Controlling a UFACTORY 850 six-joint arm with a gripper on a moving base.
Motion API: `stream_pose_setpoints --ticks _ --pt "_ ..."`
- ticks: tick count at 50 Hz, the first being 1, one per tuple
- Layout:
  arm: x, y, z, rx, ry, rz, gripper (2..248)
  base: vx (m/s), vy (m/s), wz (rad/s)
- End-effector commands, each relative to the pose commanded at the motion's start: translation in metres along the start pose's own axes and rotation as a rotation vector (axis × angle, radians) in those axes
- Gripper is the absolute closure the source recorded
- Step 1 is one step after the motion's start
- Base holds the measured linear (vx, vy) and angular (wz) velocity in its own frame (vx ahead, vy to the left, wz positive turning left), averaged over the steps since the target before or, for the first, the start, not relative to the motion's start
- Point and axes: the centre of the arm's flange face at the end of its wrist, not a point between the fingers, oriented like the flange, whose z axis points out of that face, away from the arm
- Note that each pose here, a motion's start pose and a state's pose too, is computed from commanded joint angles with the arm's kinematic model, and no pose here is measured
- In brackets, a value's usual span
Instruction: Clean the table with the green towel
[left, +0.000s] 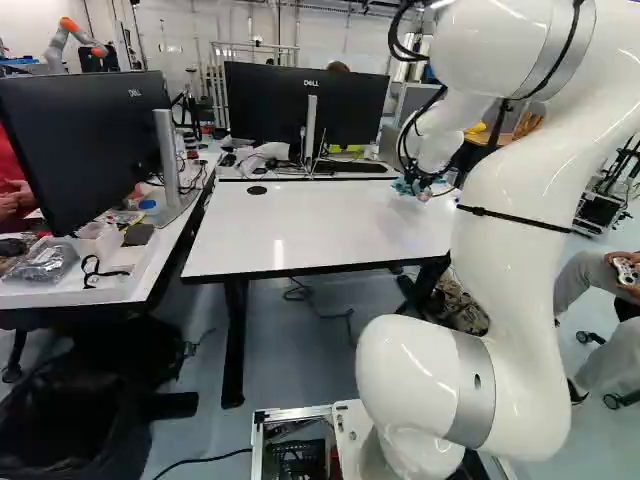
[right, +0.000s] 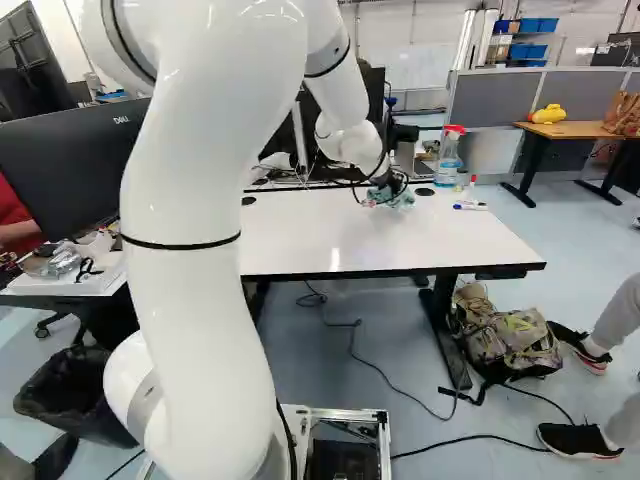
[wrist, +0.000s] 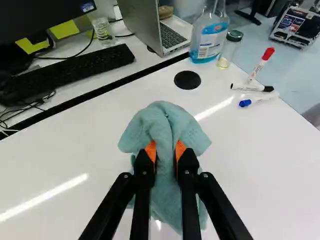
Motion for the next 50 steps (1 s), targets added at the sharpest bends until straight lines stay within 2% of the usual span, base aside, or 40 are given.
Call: stream_pose_setpoints --ticks 36,50 --pt "-0.027 0.001 0.037 -0.003 -0.068 0.0 189 0.0 0.0 0.0" --pt "-0.027 0.001 0.037 -0.003 -0.068 0.0 189 0.0 0.0 0.0"
